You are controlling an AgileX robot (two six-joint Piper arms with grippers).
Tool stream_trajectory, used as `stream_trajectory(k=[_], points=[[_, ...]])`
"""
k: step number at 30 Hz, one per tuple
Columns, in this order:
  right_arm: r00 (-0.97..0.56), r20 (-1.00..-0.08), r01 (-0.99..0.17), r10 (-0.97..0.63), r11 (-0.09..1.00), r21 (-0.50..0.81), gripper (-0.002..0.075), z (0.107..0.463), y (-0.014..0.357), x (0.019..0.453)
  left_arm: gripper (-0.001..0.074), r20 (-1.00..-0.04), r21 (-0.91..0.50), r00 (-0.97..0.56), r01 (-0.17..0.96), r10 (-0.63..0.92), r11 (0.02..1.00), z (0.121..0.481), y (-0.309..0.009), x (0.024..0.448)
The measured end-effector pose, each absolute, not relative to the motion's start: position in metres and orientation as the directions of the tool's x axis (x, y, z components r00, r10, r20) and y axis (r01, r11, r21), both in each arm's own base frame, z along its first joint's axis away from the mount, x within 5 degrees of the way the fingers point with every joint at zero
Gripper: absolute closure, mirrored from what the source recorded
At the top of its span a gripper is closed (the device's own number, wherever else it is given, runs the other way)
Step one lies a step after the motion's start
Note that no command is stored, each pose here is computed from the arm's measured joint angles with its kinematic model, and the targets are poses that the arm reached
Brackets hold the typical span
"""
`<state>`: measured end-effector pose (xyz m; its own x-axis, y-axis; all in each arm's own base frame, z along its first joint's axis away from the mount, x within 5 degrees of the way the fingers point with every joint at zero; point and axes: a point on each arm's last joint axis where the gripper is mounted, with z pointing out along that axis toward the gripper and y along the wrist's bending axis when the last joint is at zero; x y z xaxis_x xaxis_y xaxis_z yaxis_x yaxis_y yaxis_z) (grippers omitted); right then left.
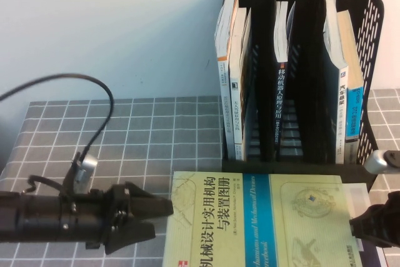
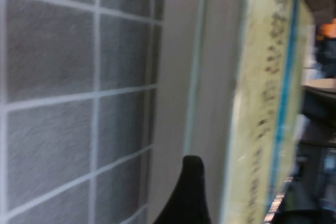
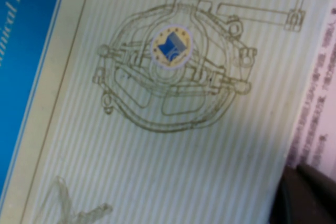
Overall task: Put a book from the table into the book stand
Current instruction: Push book with right arm
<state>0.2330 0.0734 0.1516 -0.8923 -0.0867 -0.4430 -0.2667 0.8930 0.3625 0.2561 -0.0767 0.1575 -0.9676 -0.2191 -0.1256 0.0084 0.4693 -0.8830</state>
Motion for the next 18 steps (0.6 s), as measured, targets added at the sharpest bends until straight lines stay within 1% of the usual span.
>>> stream_trajectory(k=[2,5,9,15,18], points=[[-0.89,-0.449,-0.269,-0.079,0.886,0.378,0.0729,0.151,0.075,0.234,0.0136,-0.104,-0.912,-0.971,0.007,-0.214,0.411,0.157,-0.071,0.263],[-0.885,-0.462,-0.274,-0.062,0.871,0.408,0.0729,0.151,0.078,0.236,0.0129,-0.096,-0.928,-0.97,0.007,-0.222,0.373,0.156,-0.067,0.27],[-0.887,-0.46,-0.263,-0.038,0.86,0.436,0.0729,0.149,0.08,0.237,0.0127,-0.109,-0.93,-0.972,0.026,-0.209,0.366,0.153,-0.067,0.271],[-0.885,-0.463,-0.277,-0.052,0.857,0.435,0.0729,0.148,0.081,0.238,0.0126,-0.106,-0.928,-0.974,0.024,-0.202,0.372,0.149,-0.063,0.272],[-0.89,-0.454,-0.272,-0.047,0.854,0.444,0.0729,0.146,0.081,0.239,0.0126,-0.115,-0.907,-0.978,0.032,-0.175,0.419,0.144,-0.061,0.27]])
